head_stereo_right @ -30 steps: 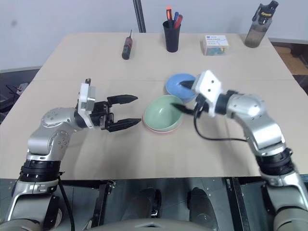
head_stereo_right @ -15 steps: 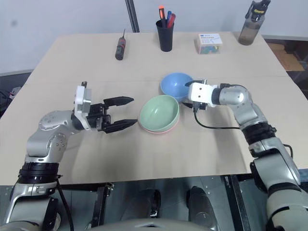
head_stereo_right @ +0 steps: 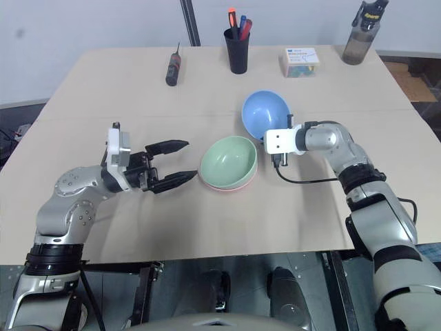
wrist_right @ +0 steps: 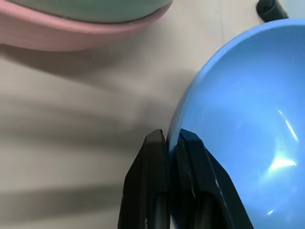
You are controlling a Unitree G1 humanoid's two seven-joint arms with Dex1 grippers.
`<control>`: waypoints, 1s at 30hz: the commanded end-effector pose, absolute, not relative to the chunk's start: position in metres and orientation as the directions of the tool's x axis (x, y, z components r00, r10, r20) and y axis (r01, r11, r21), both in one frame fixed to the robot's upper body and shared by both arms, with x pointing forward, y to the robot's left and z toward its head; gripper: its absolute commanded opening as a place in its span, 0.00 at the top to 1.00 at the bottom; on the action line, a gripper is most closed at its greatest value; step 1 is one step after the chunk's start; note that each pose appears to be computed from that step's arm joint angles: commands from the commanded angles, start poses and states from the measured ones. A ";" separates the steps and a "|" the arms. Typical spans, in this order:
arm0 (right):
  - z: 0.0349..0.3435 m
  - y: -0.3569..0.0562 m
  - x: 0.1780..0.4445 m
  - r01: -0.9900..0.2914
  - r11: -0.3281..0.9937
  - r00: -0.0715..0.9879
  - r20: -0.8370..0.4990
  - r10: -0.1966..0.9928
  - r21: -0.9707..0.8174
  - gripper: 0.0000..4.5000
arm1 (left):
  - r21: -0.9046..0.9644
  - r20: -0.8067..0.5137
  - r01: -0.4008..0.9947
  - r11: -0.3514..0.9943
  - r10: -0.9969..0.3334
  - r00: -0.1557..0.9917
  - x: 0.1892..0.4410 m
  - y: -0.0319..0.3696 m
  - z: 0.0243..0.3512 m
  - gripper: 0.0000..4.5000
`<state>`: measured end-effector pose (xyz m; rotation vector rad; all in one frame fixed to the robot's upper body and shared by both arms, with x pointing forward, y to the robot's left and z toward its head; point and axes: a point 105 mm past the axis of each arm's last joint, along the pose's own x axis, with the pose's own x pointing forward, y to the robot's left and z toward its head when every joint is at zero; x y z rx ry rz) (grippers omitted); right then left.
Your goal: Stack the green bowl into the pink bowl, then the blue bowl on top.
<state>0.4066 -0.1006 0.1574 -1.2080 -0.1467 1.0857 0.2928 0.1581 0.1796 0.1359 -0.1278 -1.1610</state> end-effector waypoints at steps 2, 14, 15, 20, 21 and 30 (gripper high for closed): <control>0.226 -0.094 0.389 -0.589 0.089 0.464 -0.246 0.851 -0.803 0.99 | 0.230 0.043 0.887 0.401 -0.914 0.402 0.293 0.159 0.185 0.00; 0.230 -0.046 0.277 -0.846 -0.089 0.109 -0.334 0.936 -0.526 0.99 | 0.238 0.074 0.873 0.425 -0.905 0.420 0.304 0.152 0.180 0.00; 0.224 -0.046 0.279 -0.849 -0.084 0.125 -0.353 0.927 -0.521 0.92 | 0.238 0.079 0.875 0.421 -0.907 0.415 0.303 0.151 0.182 0.00; 0.216 -0.059 0.293 -0.847 -0.026 0.213 -0.383 0.899 -0.531 0.48 | 0.238 0.063 0.897 0.372 -0.928 0.368 0.290 0.153 0.192 0.00; 0.221 -0.060 0.294 -0.846 -0.004 0.226 -0.364 0.903 -0.533 0.36 | 0.237 0.054 0.900 0.365 -0.930 0.363 0.287 0.155 0.193 0.00; 0.248 -0.107 0.283 -0.824 0.285 0.416 -0.182 0.891 -0.490 0.02 | 0.209 -0.030 0.904 0.374 -0.921 0.388 0.263 0.188 0.202 0.00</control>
